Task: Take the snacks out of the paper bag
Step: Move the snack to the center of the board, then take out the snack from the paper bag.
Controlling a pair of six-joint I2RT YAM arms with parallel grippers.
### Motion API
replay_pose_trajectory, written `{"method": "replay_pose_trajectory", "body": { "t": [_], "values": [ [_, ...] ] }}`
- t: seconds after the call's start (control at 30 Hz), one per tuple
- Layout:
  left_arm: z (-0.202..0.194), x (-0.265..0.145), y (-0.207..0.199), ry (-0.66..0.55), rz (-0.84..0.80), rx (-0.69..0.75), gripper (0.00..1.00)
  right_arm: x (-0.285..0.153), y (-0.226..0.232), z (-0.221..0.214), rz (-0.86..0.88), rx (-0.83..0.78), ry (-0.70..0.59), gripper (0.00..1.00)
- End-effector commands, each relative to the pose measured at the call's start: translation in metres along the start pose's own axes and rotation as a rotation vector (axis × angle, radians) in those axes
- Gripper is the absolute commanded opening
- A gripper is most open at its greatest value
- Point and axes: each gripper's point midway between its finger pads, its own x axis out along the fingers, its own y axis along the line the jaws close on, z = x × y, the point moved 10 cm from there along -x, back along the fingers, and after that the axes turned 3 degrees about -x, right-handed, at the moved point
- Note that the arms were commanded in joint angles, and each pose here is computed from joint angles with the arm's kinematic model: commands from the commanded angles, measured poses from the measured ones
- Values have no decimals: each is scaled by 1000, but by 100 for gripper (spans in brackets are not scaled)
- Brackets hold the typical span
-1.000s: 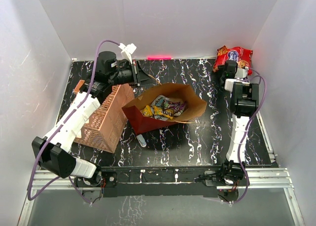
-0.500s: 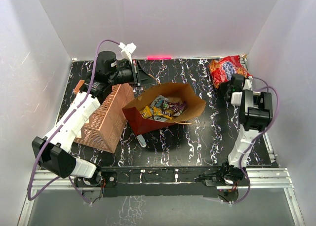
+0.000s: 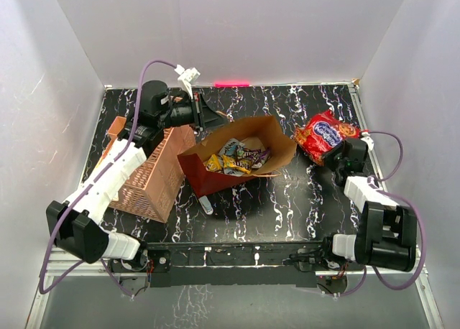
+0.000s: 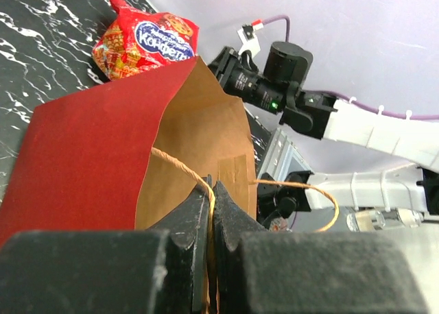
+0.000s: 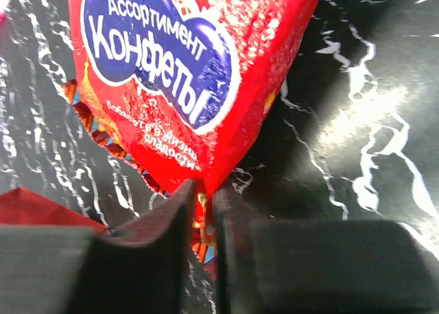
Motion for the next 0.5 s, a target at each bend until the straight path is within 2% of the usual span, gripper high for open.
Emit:
{"method": "replay_pose_trajectory", "body": {
  "t": [0.0,0.03,0.07,0.13,0.2,0.3,0.47],
  "values": [
    [0,-14,-25,-71,-173,140,0,-15,-6,17,-60,-159,-26,31],
    [-2,-14,-25,-79,-191,148,0,-19,-5,21,-71,-181,-4,45],
    [-5,-13,-24,-85,-203,153,0,-25,-2,26,-79,-206,24,54],
    [-9,-12,-23,-85,-212,153,0,-43,5,38,-78,-249,54,63],
    [-13,-10,-24,-76,-220,149,0,-64,16,49,-33,-286,15,77],
    [-17,-5,-35,-67,-226,136,0,-102,37,63,133,-337,-66,86],
    [-25,6,-56,-50,-193,124,0,-137,78,78,515,-418,-31,86]
  ]
}}
